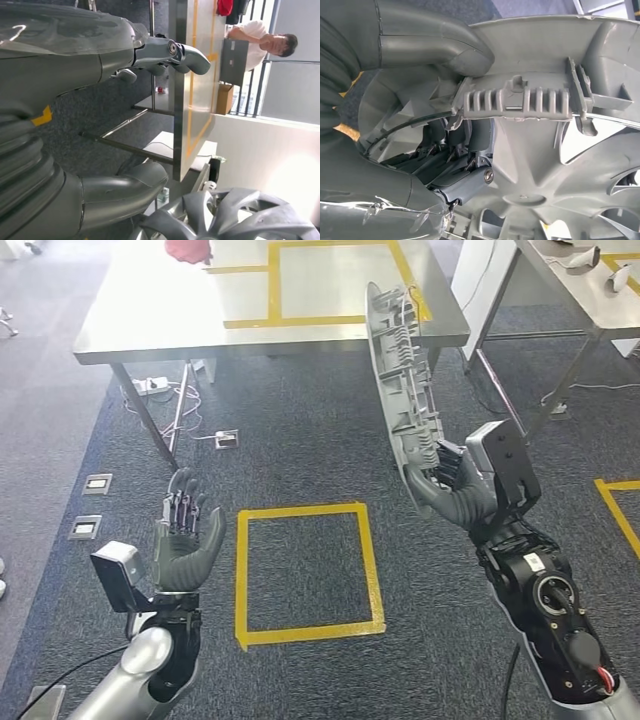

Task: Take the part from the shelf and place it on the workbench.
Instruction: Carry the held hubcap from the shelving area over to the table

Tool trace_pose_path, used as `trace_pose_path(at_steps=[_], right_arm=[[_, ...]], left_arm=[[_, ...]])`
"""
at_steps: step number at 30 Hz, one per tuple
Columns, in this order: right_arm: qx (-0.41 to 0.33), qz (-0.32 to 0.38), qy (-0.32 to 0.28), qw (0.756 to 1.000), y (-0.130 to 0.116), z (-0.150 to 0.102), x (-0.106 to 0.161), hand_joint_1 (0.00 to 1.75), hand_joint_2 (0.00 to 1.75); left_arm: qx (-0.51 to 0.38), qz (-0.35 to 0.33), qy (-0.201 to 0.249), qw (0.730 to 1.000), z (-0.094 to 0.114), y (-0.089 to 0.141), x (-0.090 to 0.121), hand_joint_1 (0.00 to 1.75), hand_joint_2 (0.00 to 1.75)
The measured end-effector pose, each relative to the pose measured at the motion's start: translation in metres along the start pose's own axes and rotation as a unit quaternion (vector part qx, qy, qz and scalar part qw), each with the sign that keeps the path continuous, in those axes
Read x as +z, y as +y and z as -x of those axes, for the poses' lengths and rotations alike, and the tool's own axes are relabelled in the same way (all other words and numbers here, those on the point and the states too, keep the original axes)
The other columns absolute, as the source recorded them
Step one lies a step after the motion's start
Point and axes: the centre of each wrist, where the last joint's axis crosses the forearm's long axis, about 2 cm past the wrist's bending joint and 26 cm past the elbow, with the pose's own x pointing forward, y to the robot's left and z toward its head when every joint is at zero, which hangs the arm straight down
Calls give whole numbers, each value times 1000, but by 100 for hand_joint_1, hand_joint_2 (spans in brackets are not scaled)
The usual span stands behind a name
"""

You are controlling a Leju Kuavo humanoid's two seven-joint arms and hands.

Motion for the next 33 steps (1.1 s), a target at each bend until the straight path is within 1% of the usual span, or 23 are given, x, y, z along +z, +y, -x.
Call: trace_pose_path(at_steps=[13,18,33], right_arm=[[-1,6,2,1000,0,1,2,175,175],[-1,9,4,1000,-1,2,3,175,175],[-2,9,5,1000,0,2,4,175,175]], left_arm=[[10,8,-3,1000,-1,-5,-1,0,175],[11,9,-8,1000,-2,-5,-4,0,175],[12,10,-8,1000,-2,-5,-6,0,175]])
